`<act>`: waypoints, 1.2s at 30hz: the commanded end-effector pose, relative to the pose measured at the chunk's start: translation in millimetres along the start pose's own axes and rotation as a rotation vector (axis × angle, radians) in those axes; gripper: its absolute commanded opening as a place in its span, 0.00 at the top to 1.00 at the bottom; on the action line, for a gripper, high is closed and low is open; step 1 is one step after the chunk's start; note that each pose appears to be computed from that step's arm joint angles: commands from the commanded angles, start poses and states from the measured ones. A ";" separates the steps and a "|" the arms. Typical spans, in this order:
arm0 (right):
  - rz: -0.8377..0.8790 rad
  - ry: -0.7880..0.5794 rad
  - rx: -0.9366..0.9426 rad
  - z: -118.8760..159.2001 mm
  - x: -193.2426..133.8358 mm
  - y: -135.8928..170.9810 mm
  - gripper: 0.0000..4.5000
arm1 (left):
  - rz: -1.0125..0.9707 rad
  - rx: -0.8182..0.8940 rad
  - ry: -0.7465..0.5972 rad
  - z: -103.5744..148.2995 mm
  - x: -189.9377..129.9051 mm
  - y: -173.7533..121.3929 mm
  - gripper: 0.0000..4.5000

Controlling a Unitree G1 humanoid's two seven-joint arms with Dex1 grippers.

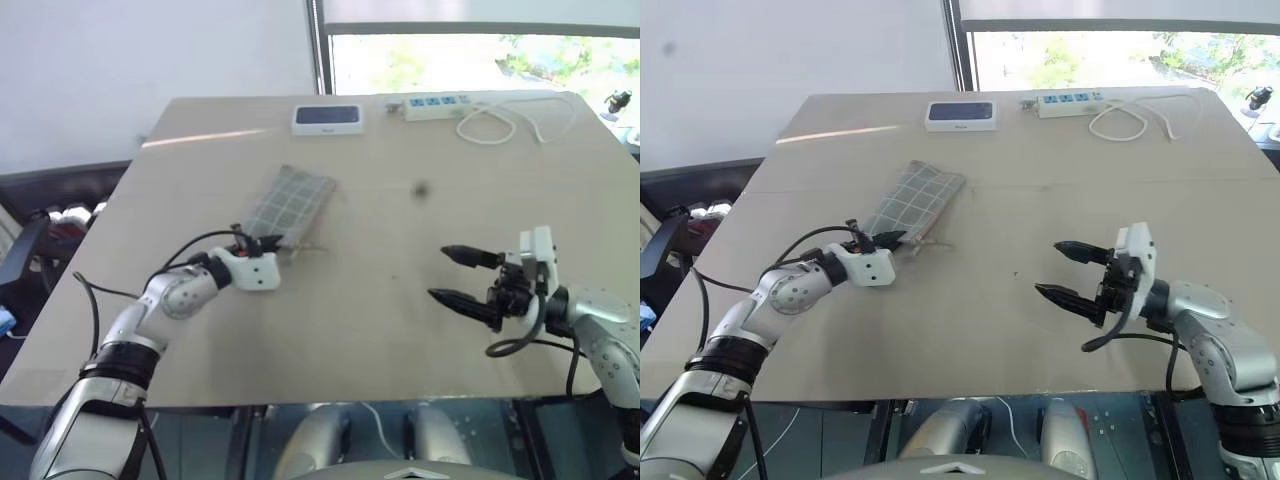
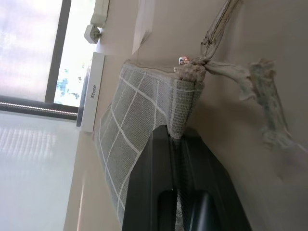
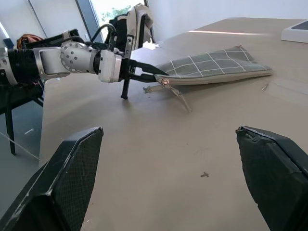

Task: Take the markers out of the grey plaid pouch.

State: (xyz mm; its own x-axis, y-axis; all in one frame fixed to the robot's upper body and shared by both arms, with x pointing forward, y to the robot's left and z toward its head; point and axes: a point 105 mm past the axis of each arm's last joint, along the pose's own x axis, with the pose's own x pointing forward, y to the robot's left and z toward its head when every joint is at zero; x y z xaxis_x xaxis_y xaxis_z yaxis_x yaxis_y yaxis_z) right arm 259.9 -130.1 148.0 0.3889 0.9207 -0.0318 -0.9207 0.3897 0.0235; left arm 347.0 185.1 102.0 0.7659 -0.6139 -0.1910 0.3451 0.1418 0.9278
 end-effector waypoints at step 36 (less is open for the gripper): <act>-0.101 0.299 -0.119 -32.0 74.2 -33.4 0.99 | -0.023 0.022 -0.349 100.9 39.6 -4.3 1.00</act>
State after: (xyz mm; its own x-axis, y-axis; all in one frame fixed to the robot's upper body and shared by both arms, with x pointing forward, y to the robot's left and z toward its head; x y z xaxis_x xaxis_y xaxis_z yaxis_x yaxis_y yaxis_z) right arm 312.6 -68.1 97.7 0.4234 0.8316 -0.3593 -0.9015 0.4260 -0.0763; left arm 322.4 85.5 112.1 0.5349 -0.8326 -0.1436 0.3766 0.0828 0.9227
